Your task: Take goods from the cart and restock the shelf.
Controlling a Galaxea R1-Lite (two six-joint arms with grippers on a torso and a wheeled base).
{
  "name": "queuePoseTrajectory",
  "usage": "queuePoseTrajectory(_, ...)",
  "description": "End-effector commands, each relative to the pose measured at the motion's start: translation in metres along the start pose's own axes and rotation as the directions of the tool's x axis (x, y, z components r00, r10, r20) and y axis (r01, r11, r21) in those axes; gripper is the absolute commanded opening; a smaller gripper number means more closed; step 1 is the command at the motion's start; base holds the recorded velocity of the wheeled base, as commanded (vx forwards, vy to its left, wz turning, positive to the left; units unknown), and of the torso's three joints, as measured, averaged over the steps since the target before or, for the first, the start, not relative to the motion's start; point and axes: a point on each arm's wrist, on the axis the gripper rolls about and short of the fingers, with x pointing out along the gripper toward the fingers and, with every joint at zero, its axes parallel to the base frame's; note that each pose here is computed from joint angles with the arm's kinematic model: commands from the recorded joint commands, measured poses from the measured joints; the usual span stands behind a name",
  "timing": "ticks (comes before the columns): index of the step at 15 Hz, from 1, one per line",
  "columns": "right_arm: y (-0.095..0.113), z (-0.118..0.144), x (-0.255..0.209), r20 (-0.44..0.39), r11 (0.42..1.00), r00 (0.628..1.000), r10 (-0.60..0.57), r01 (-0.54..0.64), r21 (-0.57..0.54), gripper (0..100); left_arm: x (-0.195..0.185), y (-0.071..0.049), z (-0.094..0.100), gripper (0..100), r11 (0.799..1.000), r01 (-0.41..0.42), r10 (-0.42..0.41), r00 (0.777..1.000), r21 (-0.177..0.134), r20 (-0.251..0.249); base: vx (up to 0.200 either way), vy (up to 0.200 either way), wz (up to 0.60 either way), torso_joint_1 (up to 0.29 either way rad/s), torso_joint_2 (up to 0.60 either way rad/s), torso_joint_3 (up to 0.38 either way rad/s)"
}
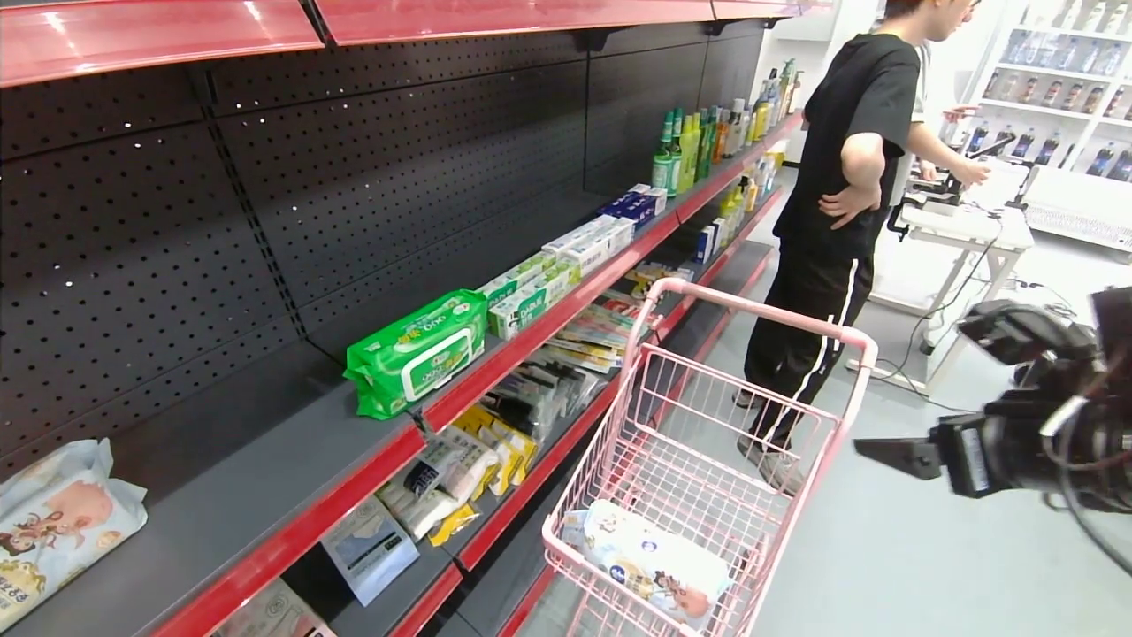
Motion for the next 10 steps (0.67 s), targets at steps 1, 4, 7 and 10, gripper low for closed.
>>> queuePoseTrajectory(1, 0.032, -0.007, 0.109, -0.298, 0.961, 0.937, 0.18, -0.231, -0.148, 100, 0.0, 0.0, 0.0, 100, 1.0, 0.0, 0.0, 1.0, 0.0, -0.001, 0.0, 0.0, 0.0, 0.0, 0.0, 0.0)
queuePoseTrajectory(4, 0.034, -0.023, 0.137, -0.389, 0.924, 0.893, 0.229, -0.325, -0.203, 100, 0.0, 0.0, 0.0, 100, 1.0, 0.0, 0.0, 1.0, 0.003, -0.001, 0.0, 0.0, 0.0, 0.0, 0.0, 0.0)
queuePoseTrajectory(7, 0.034, -0.045, 0.168, -0.483, 0.884, 0.841, 0.243, -0.397, -0.246, 100, 0.0, 0.0, 0.0, 100, 1.0, 0.0, 0.0, 1.0, 0.0, -0.001, 0.0, 0.0, 0.0, -0.054, 0.12, 0.063)
queuePoseTrajectory(10, 0.037, -0.048, 0.199, -0.484, 0.866, 0.836, 0.26, -0.423, -0.266, 100, 0.0, 0.0, 0.0, 100, 1.0, 0.0, 0.0, 1.0, 0.002, -0.001, 0.0, 0.0, 0.0, -0.082, 0.18, 0.095)
